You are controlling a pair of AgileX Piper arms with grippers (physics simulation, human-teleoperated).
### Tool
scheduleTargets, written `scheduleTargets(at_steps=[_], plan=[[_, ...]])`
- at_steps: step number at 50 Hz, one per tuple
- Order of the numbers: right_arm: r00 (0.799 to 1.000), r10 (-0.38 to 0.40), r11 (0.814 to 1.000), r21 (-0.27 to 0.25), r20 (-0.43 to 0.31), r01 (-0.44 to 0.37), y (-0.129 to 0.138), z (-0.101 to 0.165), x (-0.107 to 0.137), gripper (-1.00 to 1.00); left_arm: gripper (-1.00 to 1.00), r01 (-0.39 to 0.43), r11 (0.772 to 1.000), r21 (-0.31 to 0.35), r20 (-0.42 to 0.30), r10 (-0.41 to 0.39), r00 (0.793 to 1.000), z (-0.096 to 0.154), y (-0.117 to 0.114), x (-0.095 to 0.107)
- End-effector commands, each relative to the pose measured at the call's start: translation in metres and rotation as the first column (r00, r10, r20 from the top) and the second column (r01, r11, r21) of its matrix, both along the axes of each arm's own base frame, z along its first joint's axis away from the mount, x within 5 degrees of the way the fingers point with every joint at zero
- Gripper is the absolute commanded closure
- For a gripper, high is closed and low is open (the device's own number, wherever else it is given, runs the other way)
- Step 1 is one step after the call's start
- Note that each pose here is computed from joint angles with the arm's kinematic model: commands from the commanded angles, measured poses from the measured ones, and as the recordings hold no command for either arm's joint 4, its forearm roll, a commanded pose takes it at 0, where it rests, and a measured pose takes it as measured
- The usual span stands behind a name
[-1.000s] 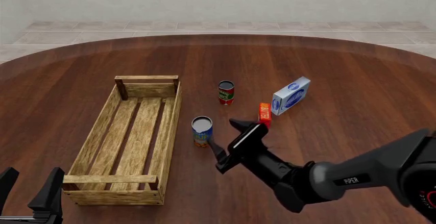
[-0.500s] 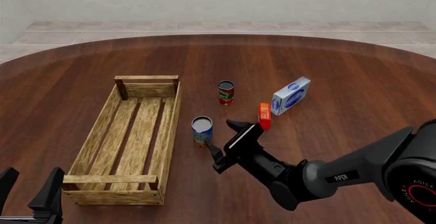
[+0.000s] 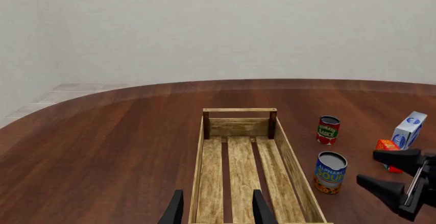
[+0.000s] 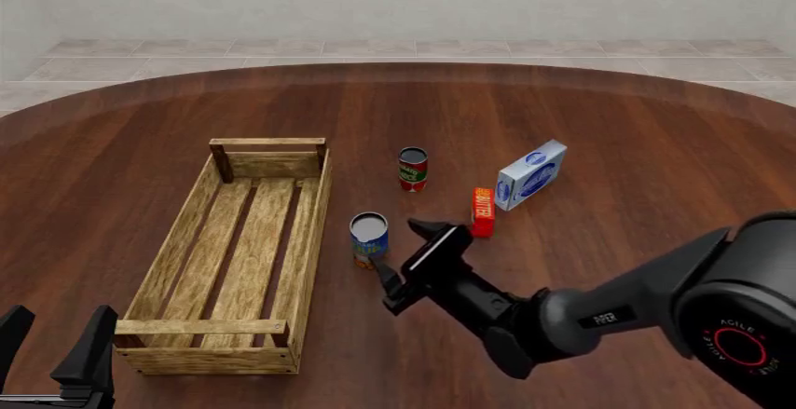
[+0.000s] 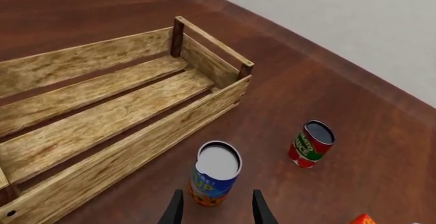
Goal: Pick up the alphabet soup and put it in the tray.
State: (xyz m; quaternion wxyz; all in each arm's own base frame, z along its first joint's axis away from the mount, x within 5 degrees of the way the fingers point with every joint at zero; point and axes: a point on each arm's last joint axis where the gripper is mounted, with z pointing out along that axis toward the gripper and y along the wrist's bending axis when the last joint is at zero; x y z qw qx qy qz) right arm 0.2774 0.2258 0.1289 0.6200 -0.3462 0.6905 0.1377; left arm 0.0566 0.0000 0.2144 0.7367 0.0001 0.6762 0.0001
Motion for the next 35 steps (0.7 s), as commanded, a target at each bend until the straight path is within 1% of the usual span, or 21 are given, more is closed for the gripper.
scheduleTargets(at_steps=[1,35], plan=[[1.0,0.007,1.0,-0.009,0.001,-0.007,0.004,-0.004,0.003,-1.0,-1.0,0.0,1.0,0.0,0.0,0.0,1.0,0.0,0.0,0.0],[1.0,0.004,0.999,-0.037,-0.003,-0.004,0.011,-0.02,0.014,-1.0,-1.0,0.0,1.0,0.0,0.0,0.0,1.0,0.0,0.0,0.0]])
